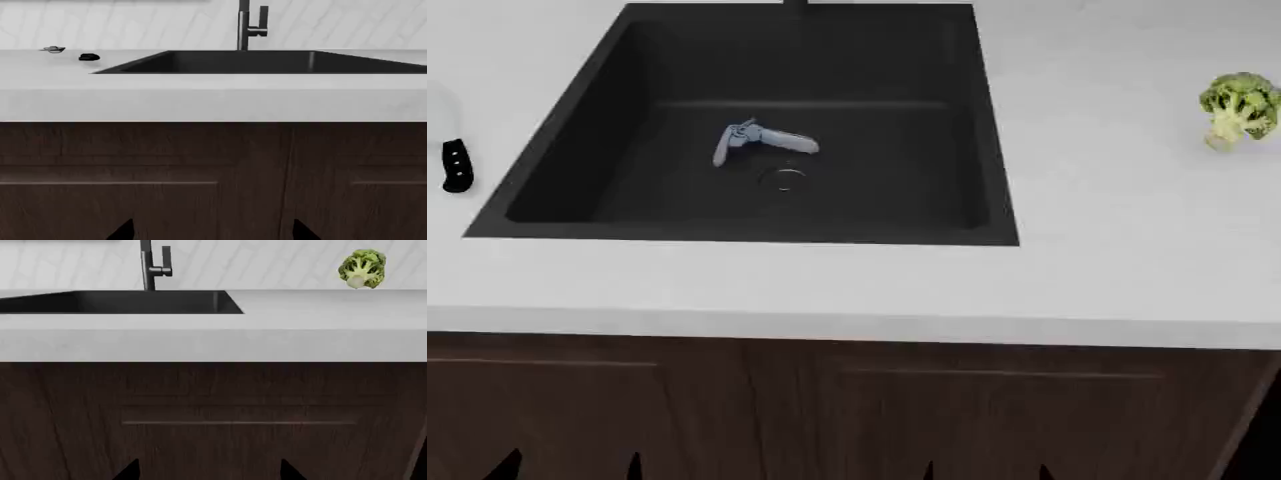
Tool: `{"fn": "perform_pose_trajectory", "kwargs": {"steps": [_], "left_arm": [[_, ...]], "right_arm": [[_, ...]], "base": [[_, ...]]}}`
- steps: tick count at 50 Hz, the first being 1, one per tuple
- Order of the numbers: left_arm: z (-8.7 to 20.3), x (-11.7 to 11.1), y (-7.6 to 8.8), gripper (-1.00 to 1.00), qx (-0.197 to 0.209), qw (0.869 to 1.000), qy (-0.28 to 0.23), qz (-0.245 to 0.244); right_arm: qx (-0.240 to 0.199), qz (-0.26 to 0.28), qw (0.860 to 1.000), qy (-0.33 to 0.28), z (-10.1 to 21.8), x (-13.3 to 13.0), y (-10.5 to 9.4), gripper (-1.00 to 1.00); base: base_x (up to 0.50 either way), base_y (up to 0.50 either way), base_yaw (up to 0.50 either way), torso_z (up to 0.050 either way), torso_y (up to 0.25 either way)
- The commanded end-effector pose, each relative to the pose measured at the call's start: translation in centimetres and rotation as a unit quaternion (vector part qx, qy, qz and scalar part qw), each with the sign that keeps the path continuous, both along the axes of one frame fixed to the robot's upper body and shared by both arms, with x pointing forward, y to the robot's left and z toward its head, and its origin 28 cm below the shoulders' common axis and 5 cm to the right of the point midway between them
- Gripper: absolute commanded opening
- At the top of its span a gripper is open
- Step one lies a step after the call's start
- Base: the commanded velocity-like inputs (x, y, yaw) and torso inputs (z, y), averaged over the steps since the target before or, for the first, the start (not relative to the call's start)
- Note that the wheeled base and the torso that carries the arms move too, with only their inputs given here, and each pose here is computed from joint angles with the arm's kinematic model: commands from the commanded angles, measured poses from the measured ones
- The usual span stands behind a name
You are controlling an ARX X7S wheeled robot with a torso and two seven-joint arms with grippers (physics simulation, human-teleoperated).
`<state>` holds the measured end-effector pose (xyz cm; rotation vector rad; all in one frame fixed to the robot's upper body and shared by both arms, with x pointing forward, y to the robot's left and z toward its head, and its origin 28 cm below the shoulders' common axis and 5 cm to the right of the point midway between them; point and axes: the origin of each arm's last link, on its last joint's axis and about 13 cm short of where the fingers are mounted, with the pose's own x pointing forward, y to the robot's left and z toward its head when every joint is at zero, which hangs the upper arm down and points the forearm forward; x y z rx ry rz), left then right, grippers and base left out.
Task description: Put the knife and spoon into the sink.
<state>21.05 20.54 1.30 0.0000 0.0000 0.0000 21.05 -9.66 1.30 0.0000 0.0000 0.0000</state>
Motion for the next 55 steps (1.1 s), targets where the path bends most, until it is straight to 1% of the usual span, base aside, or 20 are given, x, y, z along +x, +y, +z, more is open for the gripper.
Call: {"fn": "perform_pose_trajectory", "kwargs": {"steps": [1,2,14,21,34,35,37,47,55], "left_arm": [[-0.2,0.1,0.0,1.00,0.000,1.000,0.000,0.000],[-0.2,0.0,0.1,1.00,0.007,1.000,0.001,0.001],[-0.2,-0.1,0.0,1.00,-0.001,1.000,-0.001,-0.010],[-0.2,-0.1,-0.1,1.00,0.010,1.000,-0.001,-0.017],[-0.2,-0.2,-0.1,1.00,0.008,1.000,0.001,-0.017],[0.2,-0.5,0.1,1.00,0.060,0.998,0.001,-0.005],[0.4,-0.5,0.1,1.00,0.057,0.998,-0.009,-0.004],[0.3,-0.4,0.1,1.00,0.056,0.998,-0.009,-0.003],[1.2,-0.7,0.2,1.00,0.064,0.998,-0.027,-0.002]], "right_arm": [[0.000,0.000,1.000,0.000,-0.1,0.0,0.0,1.00],[-0.004,0.003,1.000,0.000,0.0,0.1,0.2,1.00],[0.004,0.007,1.000,0.003,-0.2,-0.2,0.3,1.00],[0.005,0.007,1.000,0.003,-0.2,-0.3,0.3,1.00],[0.007,0.008,1.000,0.003,-0.2,-0.3,0.3,1.00],[0.028,0.021,0.999,0.012,0.5,-0.1,0.8,1.00],[0.034,0.025,0.999,0.010,0.6,-0.1,0.9,1.00],[0.031,0.032,0.999,0.005,0.9,-0.1,1.0,1.00],[0.025,0.033,0.999,-0.026,2.4,-0.5,1.0,1.00]], "base": [[0.00,0.00,0.00,0.000,0.000],[0.00,0.00,0.00,0.000,0.000],[0.00,0.00,0.00,0.000,0.000],[0.00,0.00,0.00,0.000,0.000],[0.00,0.00,0.00,0.000,0.000],[0.00,0.00,0.00,0.000,0.000],[0.00,0.00,0.00,0.000,0.000],[0.00,0.00,0.00,0.000,0.000],[0.00,0.00,0.00,0.000,0.000]]}}
